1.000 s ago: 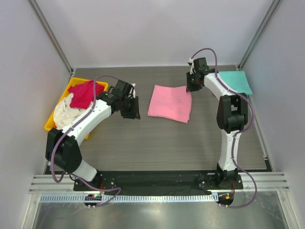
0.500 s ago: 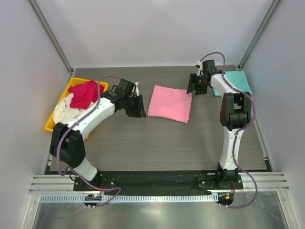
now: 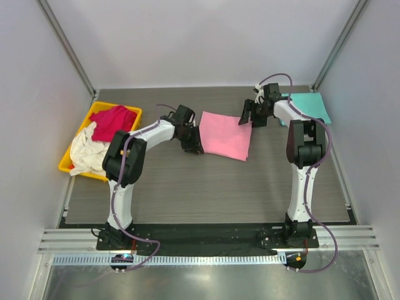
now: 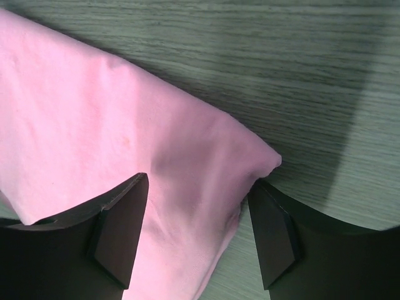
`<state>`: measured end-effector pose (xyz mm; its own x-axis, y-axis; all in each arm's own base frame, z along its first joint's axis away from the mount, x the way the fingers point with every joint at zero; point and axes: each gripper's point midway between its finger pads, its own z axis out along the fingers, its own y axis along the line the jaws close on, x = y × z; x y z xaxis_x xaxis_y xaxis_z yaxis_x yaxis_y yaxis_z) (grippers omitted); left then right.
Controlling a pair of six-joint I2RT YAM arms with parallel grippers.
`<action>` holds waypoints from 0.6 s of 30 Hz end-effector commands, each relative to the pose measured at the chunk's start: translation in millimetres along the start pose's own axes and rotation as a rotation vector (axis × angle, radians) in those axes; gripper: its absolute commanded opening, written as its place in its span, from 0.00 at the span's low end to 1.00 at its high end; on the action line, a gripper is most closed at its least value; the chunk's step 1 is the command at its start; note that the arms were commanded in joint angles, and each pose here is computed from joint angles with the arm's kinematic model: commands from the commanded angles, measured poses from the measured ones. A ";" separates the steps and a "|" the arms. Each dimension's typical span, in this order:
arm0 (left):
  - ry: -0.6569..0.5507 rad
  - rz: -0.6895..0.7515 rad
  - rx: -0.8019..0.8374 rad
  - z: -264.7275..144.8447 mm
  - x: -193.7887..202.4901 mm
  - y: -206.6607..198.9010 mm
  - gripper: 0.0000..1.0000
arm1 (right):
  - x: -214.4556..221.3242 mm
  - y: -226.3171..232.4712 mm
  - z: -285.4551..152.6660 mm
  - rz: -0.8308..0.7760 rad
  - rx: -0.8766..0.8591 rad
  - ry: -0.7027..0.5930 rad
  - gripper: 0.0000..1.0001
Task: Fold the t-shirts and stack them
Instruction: Neatly place the folded tshirt to the corner
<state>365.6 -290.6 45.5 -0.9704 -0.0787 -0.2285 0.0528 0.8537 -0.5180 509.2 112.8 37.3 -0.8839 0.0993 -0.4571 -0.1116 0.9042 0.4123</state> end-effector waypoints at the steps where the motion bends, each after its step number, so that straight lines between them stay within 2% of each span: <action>1: -0.047 0.029 -0.068 4.7 -18.8 8.2 0.32 | 12.3 -2.9 13.5 -0.013 -0.016 0.025 0.70; 6: -0.030 0.028 -0.182 7.7 -13.7 32.4 0.32 | 20.2 -2.8 12.5 -0.027 -0.030 0.041 0.65; 11: -0.028 0.019 -0.203 1.1 -11.4 34.4 0.32 | 21.6 -0.8 16.4 -0.044 -0.060 0.050 0.57; 14: -0.032 0.019 -0.182 -16.5 -10.1 23.2 0.32 | 22.6 -1.2 15.9 -0.044 -0.062 0.052 0.50; 18: -0.073 0.061 -0.140 -57.0 -10.6 -1.1 0.32 | 16.7 -4.2 11.9 -0.047 -0.044 0.036 0.28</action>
<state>366.6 -265.0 38.2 -0.9707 -0.0759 -0.2279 0.0139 0.9294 -0.3689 506.8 118.0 29.7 -0.8782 0.0541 -0.4751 -0.1782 0.8849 0.4302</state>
